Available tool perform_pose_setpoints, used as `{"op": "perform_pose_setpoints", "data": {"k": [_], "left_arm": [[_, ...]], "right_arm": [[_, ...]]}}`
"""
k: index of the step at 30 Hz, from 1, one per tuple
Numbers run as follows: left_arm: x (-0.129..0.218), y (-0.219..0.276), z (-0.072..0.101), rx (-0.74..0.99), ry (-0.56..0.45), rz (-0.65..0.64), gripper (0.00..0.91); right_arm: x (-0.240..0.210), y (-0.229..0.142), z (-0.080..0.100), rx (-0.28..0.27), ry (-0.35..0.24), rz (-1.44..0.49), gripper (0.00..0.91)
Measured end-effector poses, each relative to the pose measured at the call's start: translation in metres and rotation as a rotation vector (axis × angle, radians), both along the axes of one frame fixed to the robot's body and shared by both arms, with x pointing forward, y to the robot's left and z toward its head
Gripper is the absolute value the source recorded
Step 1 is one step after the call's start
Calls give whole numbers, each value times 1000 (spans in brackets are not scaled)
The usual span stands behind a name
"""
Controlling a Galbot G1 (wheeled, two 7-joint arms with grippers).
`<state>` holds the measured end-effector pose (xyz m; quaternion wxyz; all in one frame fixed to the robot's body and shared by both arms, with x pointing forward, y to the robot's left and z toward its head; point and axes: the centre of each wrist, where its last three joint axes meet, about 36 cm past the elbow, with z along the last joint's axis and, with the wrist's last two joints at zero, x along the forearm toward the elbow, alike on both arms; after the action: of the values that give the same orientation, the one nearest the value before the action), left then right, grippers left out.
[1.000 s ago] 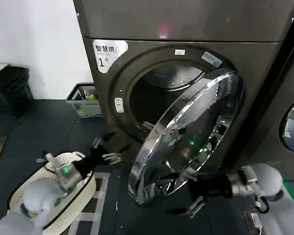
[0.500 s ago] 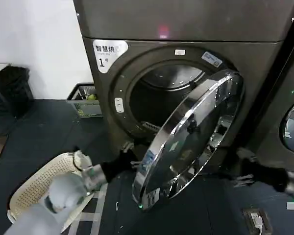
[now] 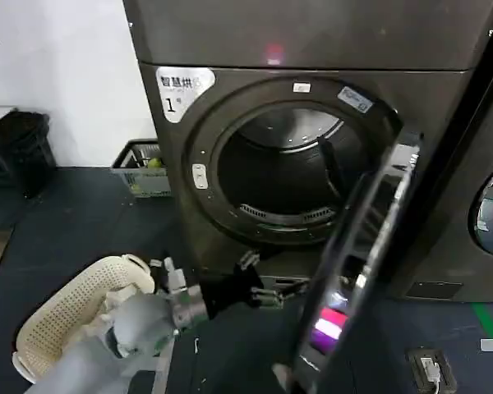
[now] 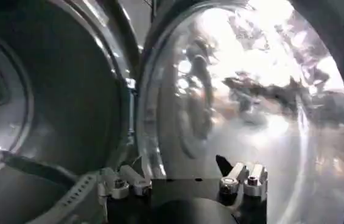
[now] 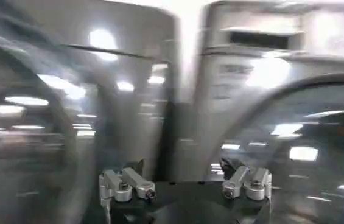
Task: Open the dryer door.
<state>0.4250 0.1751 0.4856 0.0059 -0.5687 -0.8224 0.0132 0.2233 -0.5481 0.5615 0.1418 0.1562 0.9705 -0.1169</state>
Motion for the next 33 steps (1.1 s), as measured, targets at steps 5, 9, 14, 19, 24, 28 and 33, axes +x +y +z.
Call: {"op": "perform_pose_setpoints", "data": {"k": [5,9,14,19,24,28,33], "left_arm": [[11,-27,-3,-30,-32,-61,907],[21,-55,-10,-23,-28,-111,907],[32,-99,-13,-5,-32,-185,907],[38,-135,-13,14,-54,-221,907],[45,-173,-10,17,-67,-243,907],[52,-203,-7,13,-92,-230,907],[62,-237,-4,-21,-115,-228,907]], "right_arm": [[-34,-15,17,5,-1,-275,907],[-65,-28,30,5,11,-453,907],[-103,-40,50,18,26,-602,907],[-134,-47,75,-2,37,-715,907],[-166,-49,94,-52,43,-800,907],[-186,-48,112,-101,29,-849,907],[-202,-46,121,-129,28,-863,907]]}}
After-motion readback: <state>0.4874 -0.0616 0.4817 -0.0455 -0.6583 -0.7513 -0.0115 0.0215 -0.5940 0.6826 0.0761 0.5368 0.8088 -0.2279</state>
